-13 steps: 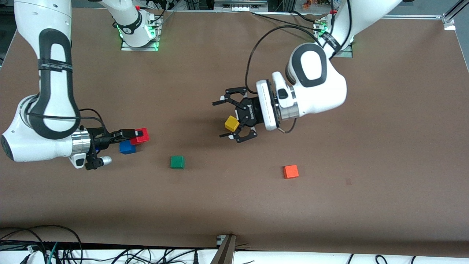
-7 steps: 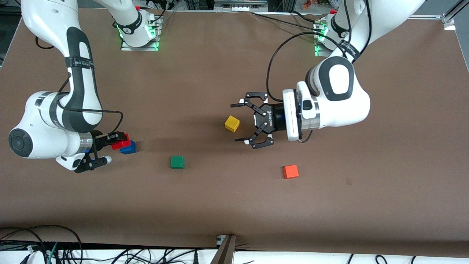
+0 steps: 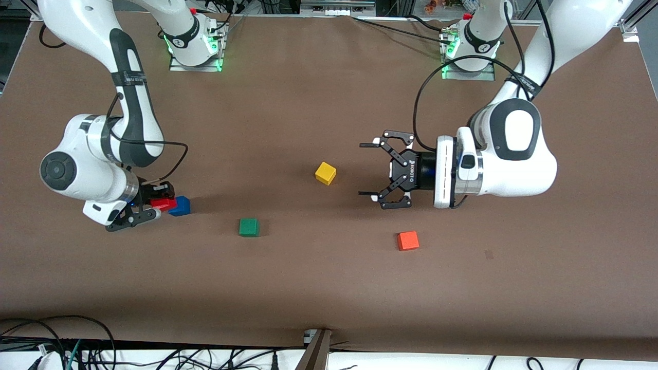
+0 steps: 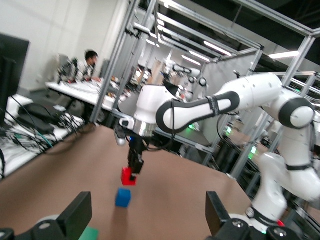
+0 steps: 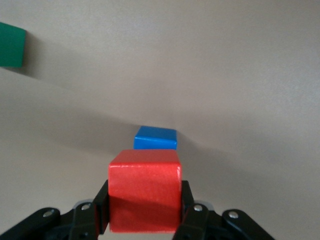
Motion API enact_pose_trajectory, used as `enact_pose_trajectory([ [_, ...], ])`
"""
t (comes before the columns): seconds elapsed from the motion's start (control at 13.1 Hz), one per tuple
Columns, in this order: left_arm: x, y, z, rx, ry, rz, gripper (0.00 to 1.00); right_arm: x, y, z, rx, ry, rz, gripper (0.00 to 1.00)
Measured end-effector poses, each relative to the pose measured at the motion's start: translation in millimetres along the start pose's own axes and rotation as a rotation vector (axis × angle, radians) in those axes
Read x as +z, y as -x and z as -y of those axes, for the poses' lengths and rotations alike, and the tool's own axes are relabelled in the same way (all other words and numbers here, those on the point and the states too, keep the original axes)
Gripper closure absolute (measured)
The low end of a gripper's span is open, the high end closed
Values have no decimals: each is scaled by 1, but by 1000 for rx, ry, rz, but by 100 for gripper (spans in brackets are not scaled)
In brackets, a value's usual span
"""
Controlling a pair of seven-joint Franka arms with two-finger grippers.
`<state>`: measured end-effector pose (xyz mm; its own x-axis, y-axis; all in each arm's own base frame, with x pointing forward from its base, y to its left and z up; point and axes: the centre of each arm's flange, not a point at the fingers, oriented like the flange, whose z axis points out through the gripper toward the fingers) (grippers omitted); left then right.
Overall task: Pass red block to right arm, stack on blue
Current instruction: 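Lower the red cube onto the blue cube with the right gripper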
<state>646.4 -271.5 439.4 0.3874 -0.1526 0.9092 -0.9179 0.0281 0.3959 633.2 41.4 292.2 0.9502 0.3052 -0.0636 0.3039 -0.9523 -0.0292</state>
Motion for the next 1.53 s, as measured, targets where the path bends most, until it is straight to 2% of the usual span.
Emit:
enact_pose_trajectory([
  [0.23,-21,8,-2,-58,68,93,0,18,21,-1,15,26,-67,44],
  [0.61,-51,36,-12,-218,146,384,0,27,34,10,78,29,-91,44],
  [0.84,-53,48,-22,-362,137,566,0,34,38,11,88,41,-111,44],
  [1.15,-47,59,-37,-592,40,816,0,39,41,11,89,50,-122,44],
  [1.38,-40,74,-39,-665,-107,1031,0,43,42,11,89,54,-123,44],
  [1.53,-44,79,-36,-691,-216,1123,0,46,42,11,89,57,-122,44],
])
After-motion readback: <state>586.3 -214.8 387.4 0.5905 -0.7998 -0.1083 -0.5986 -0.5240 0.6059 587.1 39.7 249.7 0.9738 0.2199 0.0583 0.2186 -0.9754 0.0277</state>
